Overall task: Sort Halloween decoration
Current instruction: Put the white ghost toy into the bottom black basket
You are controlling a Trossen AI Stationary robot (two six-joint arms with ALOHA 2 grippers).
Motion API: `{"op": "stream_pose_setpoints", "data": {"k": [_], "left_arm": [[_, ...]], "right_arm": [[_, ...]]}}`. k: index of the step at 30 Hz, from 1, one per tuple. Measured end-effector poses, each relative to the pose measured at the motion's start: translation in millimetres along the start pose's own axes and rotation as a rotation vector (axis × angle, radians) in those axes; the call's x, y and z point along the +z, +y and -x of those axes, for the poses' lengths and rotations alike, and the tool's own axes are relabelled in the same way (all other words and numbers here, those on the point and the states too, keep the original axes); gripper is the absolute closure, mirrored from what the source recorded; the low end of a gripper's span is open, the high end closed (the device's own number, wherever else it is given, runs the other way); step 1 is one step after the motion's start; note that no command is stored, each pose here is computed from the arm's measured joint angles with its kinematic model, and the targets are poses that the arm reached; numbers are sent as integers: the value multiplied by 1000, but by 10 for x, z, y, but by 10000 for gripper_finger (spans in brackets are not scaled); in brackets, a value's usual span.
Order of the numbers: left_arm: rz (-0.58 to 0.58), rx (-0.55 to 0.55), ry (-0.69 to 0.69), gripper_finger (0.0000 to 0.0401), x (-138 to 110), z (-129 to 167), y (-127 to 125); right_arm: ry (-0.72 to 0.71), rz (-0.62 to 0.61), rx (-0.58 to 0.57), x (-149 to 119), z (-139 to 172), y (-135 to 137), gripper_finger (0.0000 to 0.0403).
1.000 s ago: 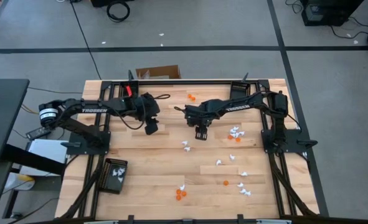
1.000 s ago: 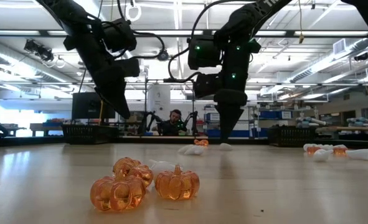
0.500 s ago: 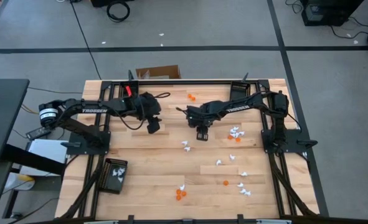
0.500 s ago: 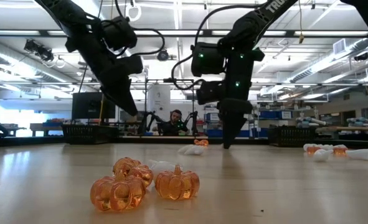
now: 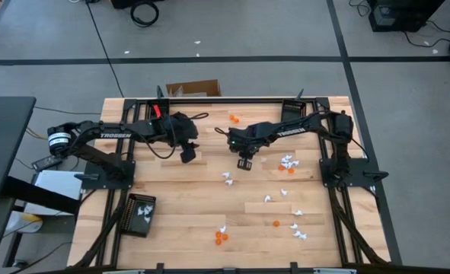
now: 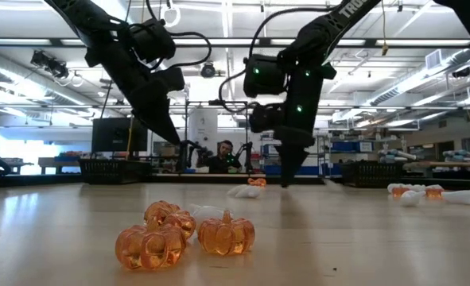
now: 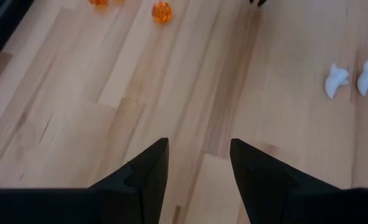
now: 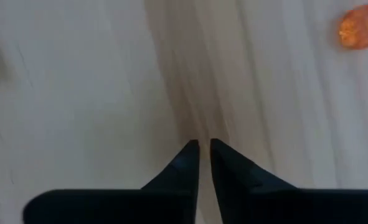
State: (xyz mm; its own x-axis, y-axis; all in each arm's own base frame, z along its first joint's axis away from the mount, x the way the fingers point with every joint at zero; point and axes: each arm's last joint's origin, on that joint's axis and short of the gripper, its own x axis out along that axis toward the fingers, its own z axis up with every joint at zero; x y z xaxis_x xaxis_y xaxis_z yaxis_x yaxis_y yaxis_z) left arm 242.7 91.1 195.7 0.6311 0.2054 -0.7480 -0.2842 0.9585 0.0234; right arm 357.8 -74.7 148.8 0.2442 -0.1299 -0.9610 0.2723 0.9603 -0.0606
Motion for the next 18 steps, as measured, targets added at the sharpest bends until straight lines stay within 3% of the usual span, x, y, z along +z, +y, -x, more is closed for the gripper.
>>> {"op": "stream_pose_setpoints", "data": {"k": [7,10,14,18], "left_arm": [[15,0,-2,220,1,0,0],[16,0,-2,220,2,0,0],[17,0,0,220,0,0,0],[-9,0,-5,220,6,0,0]], "right_arm": [[-19,-38,-21,132,264,-23,279],[42,-59,-39,136,421,-38,250],[192,-198,-111,-80,505,-95,231],[301,-281,-41,-414,338,-104,230]]}}
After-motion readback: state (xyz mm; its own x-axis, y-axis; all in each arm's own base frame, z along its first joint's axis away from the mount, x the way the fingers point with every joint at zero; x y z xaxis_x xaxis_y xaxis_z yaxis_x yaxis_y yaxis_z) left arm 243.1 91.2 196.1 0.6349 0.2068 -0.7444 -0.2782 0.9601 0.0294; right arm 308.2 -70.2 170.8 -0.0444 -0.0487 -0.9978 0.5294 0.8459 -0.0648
